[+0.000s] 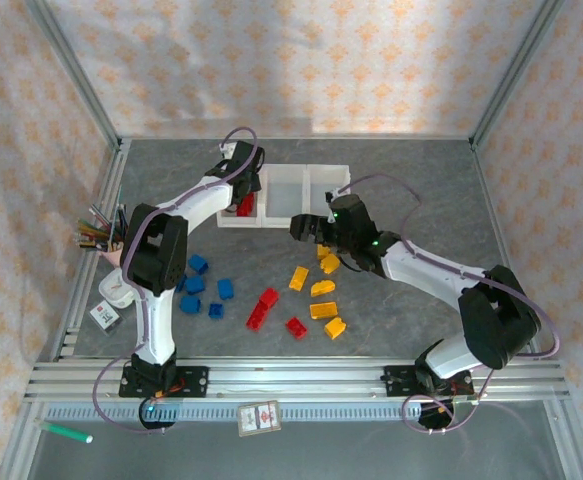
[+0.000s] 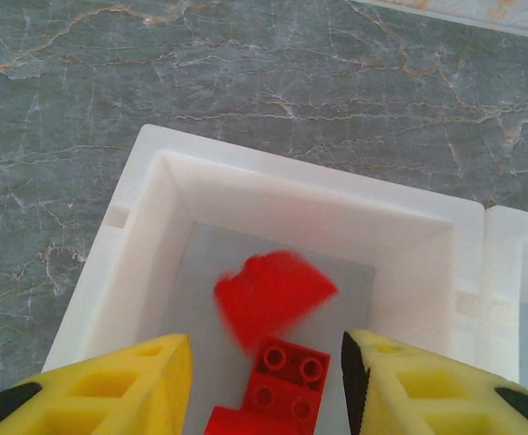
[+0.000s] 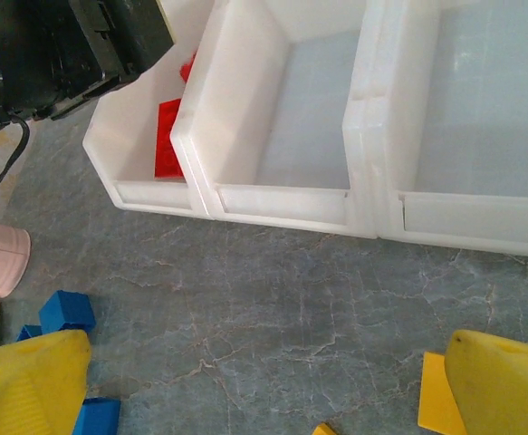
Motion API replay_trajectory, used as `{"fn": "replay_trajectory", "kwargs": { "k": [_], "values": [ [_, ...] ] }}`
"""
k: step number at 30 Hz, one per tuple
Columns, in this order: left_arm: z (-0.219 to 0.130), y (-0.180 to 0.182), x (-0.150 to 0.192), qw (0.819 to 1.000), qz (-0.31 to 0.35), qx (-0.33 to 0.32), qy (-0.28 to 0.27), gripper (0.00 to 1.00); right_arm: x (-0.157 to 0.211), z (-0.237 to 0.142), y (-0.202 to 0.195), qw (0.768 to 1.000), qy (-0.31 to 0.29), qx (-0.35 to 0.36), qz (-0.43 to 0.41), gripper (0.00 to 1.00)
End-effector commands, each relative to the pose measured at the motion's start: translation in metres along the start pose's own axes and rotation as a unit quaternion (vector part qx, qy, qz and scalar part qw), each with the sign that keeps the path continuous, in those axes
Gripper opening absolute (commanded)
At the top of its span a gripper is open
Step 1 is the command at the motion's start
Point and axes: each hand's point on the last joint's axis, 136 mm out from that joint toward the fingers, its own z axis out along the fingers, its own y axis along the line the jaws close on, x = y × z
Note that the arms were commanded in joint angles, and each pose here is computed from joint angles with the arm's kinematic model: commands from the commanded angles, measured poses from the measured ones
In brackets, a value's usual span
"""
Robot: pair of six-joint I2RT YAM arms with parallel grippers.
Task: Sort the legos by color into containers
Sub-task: Place the lego in the container, then pick up the lego from the middle-left of the table.
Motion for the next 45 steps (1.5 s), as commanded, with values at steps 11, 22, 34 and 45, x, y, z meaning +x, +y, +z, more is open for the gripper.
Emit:
{"fn": "replay_trajectory", "kwargs": {
  "k": [11,22,34,45],
  "values": [
    [-0.091,0.008,0.02,0.997,0.004,0.075,0.022,0.57,0.013,-0.02,-0.002,0.998,0.031,0.017,-0.049,1.0],
    [-0.157,0.019,0.127,0.991,0.057,0.087,0.081,0.66,0.066,-0.035,-0.008,0.994,0.091,0.002,-0.064,1.0],
    [-0.192,0.005,0.231,0.965,0.107,0.157,0.181,0.77,0.108,-0.039,-0.02,0.99,0.127,-0.024,-0.052,1.0],
    [-0.169,-0.011,0.27,0.949,0.178,0.139,0.218,0.78,0.114,-0.047,-0.03,0.992,0.113,-0.018,-0.044,1.0]
  ]
}}
